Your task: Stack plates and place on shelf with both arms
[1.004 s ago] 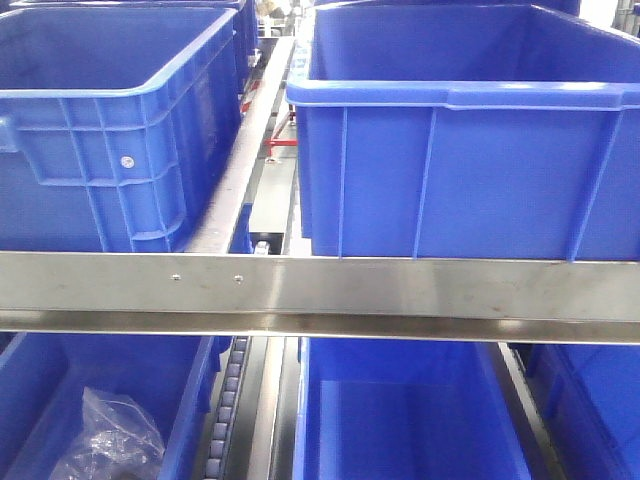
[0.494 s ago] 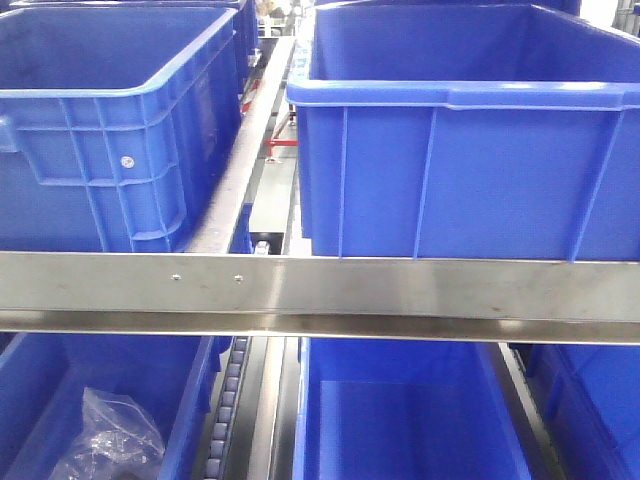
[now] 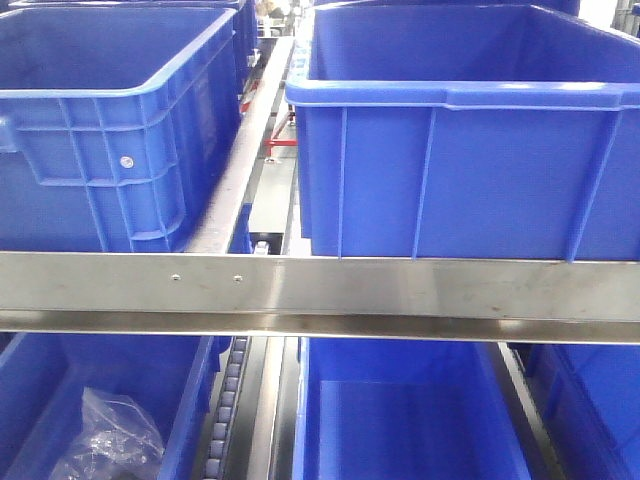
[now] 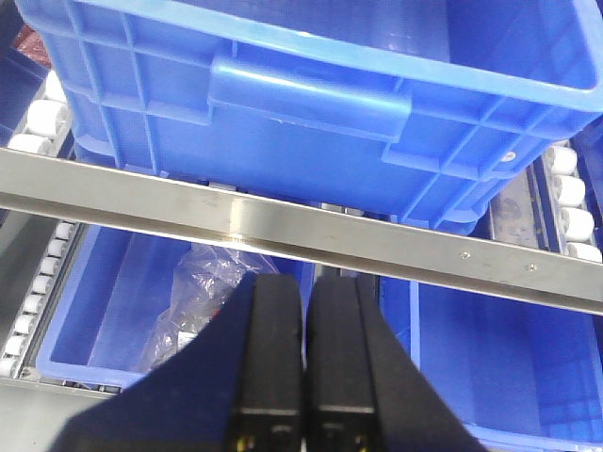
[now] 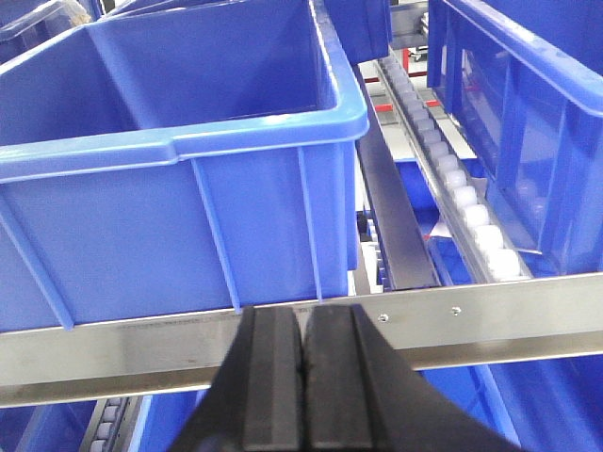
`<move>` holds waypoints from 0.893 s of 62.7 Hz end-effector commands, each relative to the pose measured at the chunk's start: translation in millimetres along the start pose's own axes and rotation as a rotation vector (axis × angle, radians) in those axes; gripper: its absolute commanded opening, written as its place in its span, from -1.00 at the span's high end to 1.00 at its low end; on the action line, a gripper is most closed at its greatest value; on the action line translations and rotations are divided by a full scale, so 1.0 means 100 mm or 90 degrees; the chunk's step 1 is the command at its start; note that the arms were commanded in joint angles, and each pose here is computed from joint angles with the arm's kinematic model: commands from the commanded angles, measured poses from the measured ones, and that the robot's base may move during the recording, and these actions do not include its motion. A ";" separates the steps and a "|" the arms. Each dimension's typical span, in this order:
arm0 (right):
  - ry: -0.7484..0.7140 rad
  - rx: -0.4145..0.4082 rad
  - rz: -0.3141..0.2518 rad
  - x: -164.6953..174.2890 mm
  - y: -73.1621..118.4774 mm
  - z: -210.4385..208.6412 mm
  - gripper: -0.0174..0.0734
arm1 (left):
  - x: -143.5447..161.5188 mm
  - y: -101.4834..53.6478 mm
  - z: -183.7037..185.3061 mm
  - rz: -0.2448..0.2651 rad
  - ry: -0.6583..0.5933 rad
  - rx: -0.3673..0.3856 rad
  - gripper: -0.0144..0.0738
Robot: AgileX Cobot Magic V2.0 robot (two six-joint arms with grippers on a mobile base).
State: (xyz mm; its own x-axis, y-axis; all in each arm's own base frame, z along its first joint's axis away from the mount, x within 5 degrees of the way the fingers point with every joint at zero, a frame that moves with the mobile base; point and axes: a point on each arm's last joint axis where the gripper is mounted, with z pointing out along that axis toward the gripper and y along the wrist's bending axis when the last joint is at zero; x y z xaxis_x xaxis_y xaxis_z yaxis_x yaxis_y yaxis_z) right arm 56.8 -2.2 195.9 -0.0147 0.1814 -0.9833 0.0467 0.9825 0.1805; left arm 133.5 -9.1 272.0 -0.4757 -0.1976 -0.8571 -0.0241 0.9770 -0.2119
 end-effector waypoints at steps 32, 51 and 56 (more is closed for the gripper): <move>-0.082 -0.010 -0.009 -0.15 0.02 -0.03 0.49 | -0.12 -0.05 -0.20 0.045 -0.128 0.025 0.47; -0.082 -0.010 -0.009 -0.15 0.02 -0.03 0.49 | 0.67 0.15 -0.33 0.070 -0.318 0.043 0.47; -0.082 -0.010 -0.009 -0.15 0.02 -0.03 0.49 | 0.87 0.20 -0.30 0.069 -0.327 0.044 0.47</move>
State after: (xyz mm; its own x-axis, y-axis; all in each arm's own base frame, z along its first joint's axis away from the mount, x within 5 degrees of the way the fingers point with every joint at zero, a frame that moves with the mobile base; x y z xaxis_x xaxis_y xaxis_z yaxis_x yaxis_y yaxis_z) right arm 56.8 -2.2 195.9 -0.0147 0.1814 -0.9833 0.0467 0.9825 0.1805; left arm 69.1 -4.6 203.2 -0.1176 -0.1150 -0.9864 0.0512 0.9913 -0.1216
